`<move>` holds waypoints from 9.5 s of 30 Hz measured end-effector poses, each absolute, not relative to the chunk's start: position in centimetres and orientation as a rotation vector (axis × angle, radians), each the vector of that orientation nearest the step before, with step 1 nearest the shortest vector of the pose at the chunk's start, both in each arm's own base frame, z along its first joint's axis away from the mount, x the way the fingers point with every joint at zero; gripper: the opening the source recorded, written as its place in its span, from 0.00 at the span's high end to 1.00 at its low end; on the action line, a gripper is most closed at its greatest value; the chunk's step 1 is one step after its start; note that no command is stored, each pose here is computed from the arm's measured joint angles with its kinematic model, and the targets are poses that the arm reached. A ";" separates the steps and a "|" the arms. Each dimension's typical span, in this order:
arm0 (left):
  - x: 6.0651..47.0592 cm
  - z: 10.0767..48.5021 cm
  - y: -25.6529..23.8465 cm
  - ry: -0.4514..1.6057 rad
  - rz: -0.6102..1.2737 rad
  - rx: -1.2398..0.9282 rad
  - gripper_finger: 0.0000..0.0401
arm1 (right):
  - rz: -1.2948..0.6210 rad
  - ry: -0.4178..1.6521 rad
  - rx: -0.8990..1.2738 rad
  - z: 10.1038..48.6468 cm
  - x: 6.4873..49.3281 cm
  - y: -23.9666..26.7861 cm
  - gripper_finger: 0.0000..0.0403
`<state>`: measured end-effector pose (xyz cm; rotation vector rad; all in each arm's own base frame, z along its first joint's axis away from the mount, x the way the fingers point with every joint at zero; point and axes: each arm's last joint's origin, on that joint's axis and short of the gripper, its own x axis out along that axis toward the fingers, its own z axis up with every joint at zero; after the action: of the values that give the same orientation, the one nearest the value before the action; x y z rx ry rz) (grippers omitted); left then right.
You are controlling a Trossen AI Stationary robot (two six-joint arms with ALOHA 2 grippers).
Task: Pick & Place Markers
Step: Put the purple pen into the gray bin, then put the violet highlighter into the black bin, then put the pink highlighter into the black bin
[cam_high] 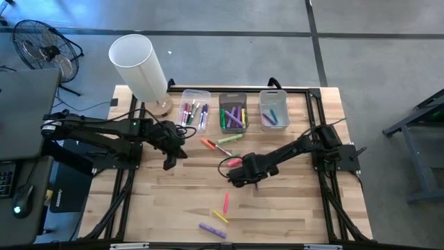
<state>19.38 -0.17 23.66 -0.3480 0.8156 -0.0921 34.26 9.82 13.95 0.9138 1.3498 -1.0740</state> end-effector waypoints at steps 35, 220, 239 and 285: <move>19.7 23.8 0.3 0.765 0.080 -0.373 0.98 | -0.983 0.799 0.728 31.6 23.0 -9.5 0.93; 44.5 29.5 -3.0 1.143 0.024 -0.281 0.89 | -0.527 1.017 0.351 20.3 16.6 7.1 1.00; 35.4 22.7 -6.8 1.148 -0.118 -0.212 1.00 | -0.289 0.836 0.257 22.6 24.9 3.9 1.00; 14.0 24.4 -2.1 0.702 0.060 -0.191 1.00 | 0.019 1.415 -0.006 14.2 36.5 1.9 0.87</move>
<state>14.04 -2.14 24.40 -0.1915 0.7016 0.0601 36.52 1.85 14.19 -0.0064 1.4149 0.0191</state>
